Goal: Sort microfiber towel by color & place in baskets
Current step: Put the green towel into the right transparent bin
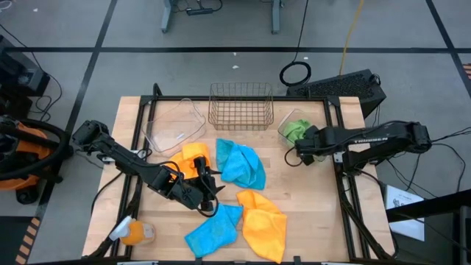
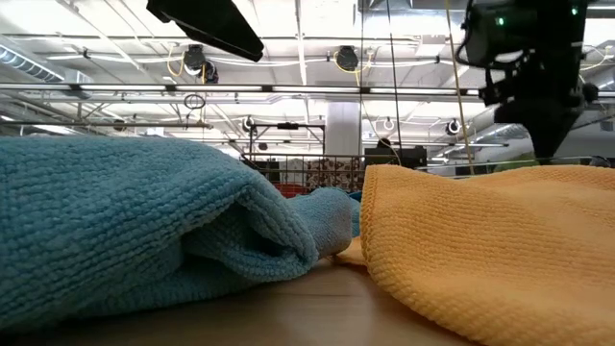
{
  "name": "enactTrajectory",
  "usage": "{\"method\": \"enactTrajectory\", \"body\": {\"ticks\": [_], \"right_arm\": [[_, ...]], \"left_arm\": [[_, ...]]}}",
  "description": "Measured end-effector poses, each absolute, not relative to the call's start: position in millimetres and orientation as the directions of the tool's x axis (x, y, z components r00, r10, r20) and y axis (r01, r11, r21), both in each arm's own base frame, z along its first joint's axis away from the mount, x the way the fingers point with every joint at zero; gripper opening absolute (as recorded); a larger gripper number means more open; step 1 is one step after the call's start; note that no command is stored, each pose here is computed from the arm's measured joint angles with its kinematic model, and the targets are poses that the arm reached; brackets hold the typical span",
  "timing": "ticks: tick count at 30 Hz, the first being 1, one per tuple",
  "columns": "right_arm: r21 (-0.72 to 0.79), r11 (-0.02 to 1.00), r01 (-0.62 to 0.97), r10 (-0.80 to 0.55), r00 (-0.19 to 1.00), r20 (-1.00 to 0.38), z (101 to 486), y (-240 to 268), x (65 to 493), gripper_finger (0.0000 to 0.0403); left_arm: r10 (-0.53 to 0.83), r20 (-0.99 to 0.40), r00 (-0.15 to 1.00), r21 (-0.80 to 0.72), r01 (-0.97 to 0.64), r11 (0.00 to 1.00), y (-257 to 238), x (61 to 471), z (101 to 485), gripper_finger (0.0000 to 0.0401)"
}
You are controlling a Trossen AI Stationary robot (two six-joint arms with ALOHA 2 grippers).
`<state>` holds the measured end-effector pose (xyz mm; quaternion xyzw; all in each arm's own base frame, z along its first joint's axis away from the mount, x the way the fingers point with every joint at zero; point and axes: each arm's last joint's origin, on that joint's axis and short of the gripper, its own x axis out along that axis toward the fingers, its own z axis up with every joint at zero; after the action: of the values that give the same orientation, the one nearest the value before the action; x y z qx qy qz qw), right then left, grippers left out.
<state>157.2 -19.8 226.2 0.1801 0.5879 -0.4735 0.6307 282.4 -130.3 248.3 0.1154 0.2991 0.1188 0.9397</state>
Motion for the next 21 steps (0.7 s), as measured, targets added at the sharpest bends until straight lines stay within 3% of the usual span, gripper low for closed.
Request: {"method": "enactTrajectory", "body": {"ticks": [10, 14, 21], "right_arm": [[-0.319, 0.468, 0.824, -0.462, -0.08, -0.883, 262, -22, 165, 0.0006], [-0.368, 0.455, 0.811, -0.501, -0.108, -0.859, 251, -23, 162, 0.0006], [-0.359, 0.481, 0.8, -0.437, -0.136, -0.889, 209, -22, 155, 0.0004]], "left_arm": [[0.293, -0.535, 0.793, 0.288, -0.155, 0.945, -130, 282, 248, 0.0235], [0.293, -0.535, 0.792, 0.287, -0.156, 0.945, -130, 282, 248, 0.0235], [0.293, -0.535, 0.792, 0.286, -0.156, 0.945, -130, 282, 248, 0.0235]]}}
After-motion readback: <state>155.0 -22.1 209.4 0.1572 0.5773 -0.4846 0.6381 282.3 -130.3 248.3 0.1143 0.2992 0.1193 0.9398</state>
